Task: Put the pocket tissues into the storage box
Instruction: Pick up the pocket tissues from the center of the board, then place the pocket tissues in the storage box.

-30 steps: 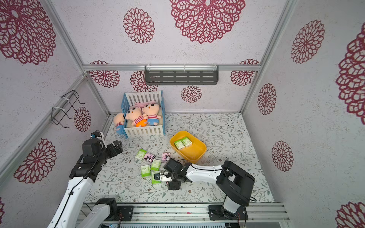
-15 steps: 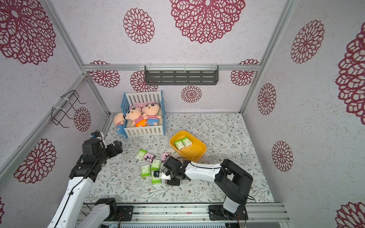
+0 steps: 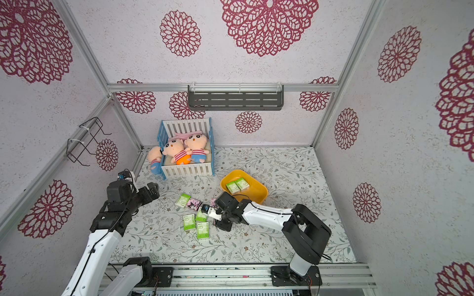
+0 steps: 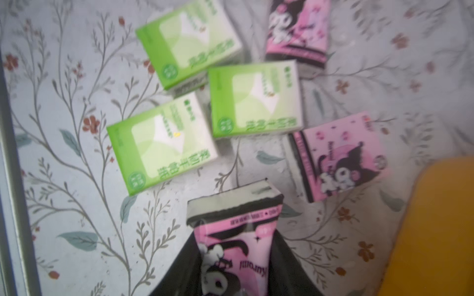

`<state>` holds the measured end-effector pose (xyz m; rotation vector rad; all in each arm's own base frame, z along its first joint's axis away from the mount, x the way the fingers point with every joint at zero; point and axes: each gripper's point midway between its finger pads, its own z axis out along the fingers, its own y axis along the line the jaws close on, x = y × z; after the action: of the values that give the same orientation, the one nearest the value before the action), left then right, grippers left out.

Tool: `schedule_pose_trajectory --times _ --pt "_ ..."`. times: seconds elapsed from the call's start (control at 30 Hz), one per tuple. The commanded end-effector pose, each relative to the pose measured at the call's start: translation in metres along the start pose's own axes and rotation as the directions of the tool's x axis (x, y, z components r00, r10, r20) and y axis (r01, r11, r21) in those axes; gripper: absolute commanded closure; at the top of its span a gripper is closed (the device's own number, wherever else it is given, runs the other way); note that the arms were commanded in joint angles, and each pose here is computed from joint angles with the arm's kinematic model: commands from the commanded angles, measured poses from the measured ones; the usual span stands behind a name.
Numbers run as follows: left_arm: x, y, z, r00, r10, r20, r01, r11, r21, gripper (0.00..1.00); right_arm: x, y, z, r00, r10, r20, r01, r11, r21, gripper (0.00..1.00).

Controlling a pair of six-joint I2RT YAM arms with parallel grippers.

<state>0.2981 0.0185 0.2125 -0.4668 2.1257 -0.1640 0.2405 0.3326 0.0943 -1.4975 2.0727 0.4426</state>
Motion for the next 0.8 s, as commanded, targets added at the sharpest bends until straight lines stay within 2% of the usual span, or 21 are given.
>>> schedule_pose_trajectory --times 0.0,0.13,0.27,0.47,0.77 --pt "0.003 0.000 -0.001 1.000 0.013 -0.002 -0.013 1.000 -0.002 0.03 -0.060 -0.032 -0.050 0.964 0.104 0.246 -0.124 0.990 0.067 0.60" --pt "0.003 0.000 -0.001 1.000 0.011 -0.006 -0.011 1.000 -0.001 0.03 -0.069 -0.083 -0.087 0.904 0.219 0.368 -0.286 0.949 0.136 0.60" --pt "0.003 0.000 0.000 1.000 0.008 -0.007 -0.008 1.000 0.000 0.03 -0.055 -0.128 -0.104 0.878 0.293 0.380 -0.398 0.886 0.239 0.59" --pt "0.004 0.000 0.000 1.000 0.010 -0.008 -0.010 1.000 -0.002 0.03 -0.016 -0.172 -0.093 0.856 0.425 0.294 -0.506 0.805 0.309 0.58" --pt "0.004 0.001 0.000 1.000 0.011 -0.010 -0.011 1.000 -0.007 0.03 0.036 -0.186 -0.066 0.832 0.537 0.141 -0.547 0.751 0.370 0.57"
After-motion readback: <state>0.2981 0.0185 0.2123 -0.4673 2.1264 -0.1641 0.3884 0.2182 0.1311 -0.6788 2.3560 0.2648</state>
